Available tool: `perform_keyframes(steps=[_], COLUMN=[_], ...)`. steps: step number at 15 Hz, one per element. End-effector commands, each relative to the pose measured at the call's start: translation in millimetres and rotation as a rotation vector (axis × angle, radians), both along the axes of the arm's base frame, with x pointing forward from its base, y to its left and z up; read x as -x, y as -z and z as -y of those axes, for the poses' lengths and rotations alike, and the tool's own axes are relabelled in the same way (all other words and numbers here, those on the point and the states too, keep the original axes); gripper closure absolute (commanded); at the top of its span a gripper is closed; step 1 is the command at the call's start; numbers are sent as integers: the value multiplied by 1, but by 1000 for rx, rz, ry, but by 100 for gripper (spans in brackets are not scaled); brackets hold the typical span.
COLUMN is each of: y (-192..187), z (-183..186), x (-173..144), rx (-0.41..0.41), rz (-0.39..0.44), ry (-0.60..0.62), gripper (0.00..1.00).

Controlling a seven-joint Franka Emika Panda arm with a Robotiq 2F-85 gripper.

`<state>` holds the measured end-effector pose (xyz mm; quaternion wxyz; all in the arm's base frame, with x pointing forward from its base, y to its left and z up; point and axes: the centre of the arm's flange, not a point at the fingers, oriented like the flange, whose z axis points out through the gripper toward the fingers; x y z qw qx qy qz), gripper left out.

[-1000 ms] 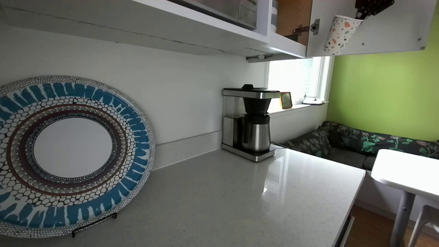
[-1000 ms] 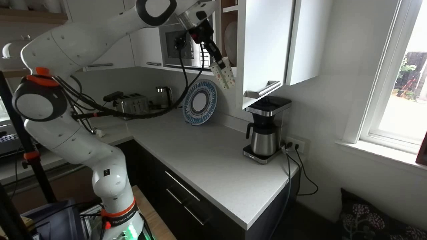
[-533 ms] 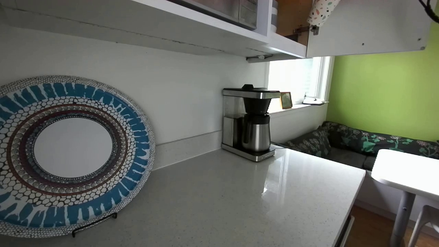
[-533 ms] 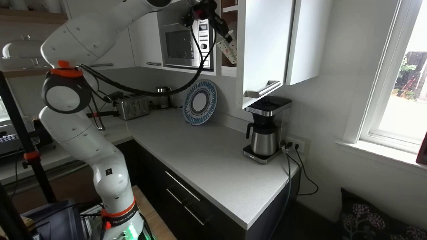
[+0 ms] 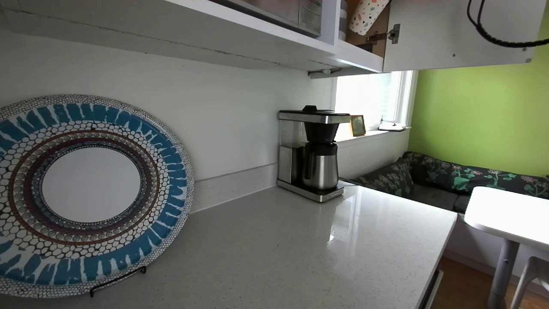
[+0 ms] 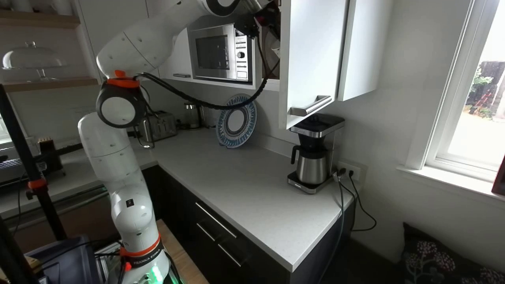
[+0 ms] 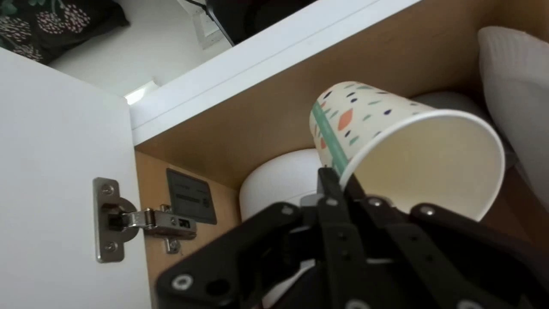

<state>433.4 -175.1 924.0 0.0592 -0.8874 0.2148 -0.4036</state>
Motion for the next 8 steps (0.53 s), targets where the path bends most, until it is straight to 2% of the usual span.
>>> perform_keyframes(steps=[1,8], y=[-14,-3], z=[6,5], x=[-36,-68], rx=[-52,-66], rz=[16,-26], ry=[-3,-20], gripper=[99,99])
